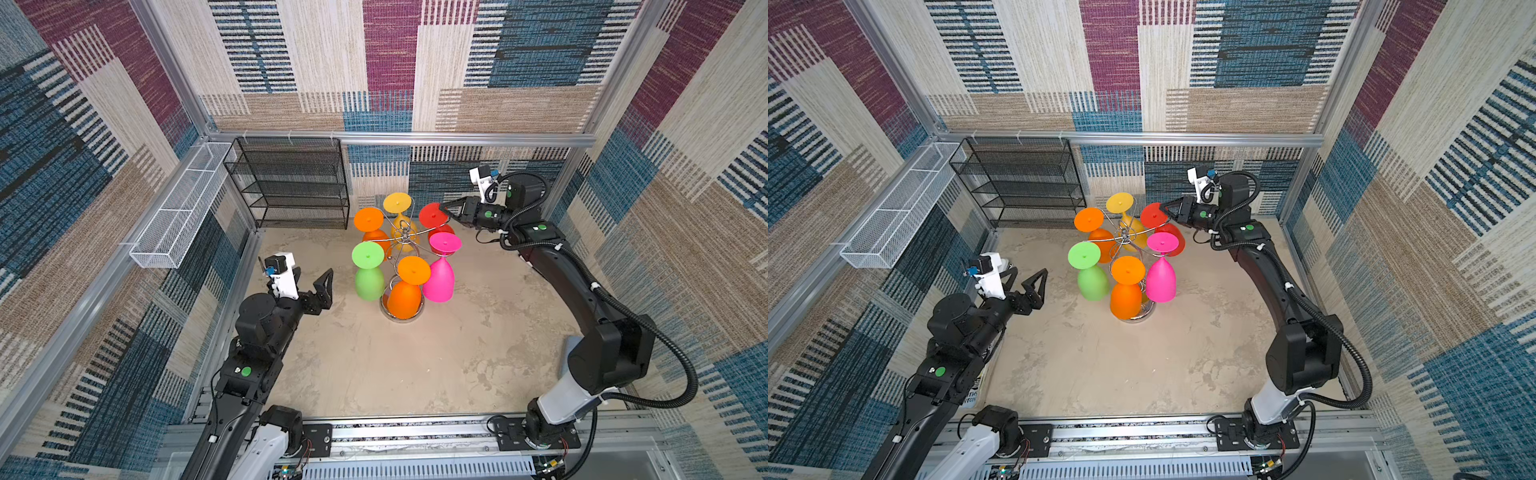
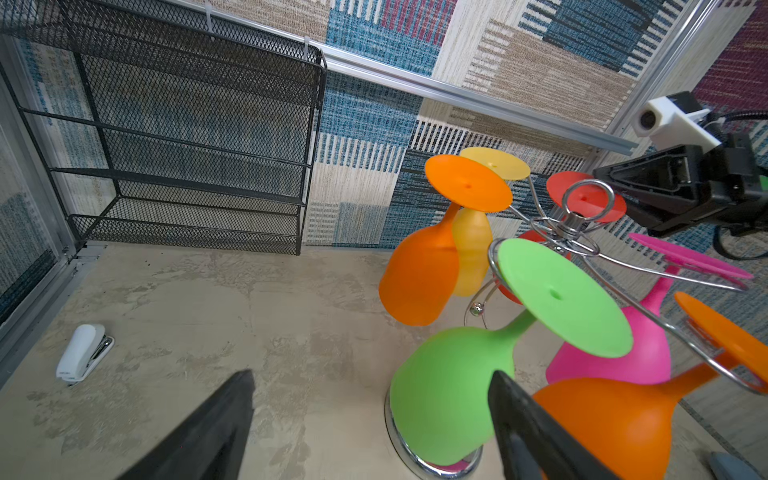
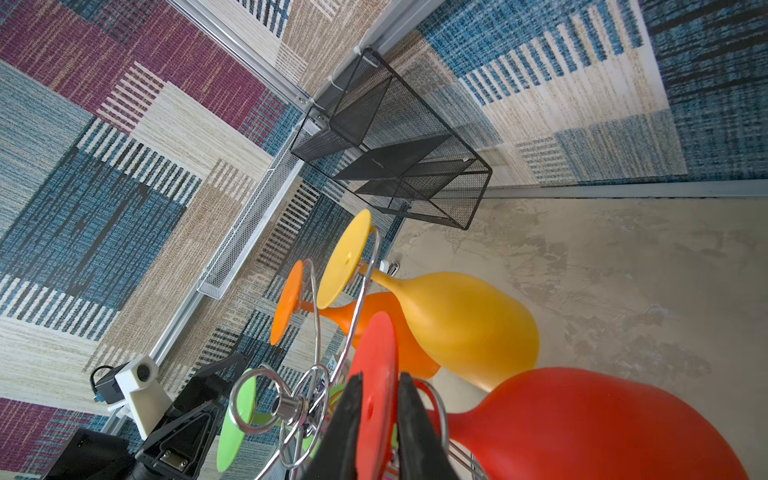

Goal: Take the wine glass off the wine glass rack
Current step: 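Close the right gripper on the red glass's foot at the rack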

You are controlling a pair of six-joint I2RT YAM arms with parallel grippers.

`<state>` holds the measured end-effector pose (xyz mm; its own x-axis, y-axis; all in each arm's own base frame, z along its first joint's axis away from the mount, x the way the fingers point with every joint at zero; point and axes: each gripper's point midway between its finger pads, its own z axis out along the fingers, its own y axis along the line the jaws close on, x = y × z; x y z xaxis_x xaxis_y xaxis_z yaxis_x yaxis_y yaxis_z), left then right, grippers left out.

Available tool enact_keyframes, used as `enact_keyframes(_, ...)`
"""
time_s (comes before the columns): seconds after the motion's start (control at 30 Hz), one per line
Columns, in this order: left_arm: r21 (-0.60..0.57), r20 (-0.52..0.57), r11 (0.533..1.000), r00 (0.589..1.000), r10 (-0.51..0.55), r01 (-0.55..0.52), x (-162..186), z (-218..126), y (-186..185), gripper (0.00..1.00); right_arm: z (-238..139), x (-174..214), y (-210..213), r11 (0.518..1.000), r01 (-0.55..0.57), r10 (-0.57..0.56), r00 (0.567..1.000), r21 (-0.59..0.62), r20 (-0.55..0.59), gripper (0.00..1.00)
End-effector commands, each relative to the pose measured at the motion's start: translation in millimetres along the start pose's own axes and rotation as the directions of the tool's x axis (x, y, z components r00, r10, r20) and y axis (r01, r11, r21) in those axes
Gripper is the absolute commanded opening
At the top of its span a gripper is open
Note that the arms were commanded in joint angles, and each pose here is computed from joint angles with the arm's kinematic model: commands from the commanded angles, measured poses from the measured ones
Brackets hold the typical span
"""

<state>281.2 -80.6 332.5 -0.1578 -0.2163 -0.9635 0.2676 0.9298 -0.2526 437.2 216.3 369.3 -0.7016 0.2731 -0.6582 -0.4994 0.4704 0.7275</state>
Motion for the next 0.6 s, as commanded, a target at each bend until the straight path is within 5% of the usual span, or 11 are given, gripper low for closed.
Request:
enact_keyframes(0.0,0.001,0.007,1.000,1.000,0.002,-0.002,-1.5,-0.8,-0.3,0.90,3.2,14.2,-11.9,0.998,-0.057,0.058,0.997,0.035,-0.050,0.10)
enact_keyframes(0.57,-0.001,0.013,1.000,1.000,0.003,-0.003,-2.3,-3.1,-0.1,0.90,-0.6,-3.1,0.7,0.990,-0.137,0.136,0.990,-0.014,-0.041,0.00)
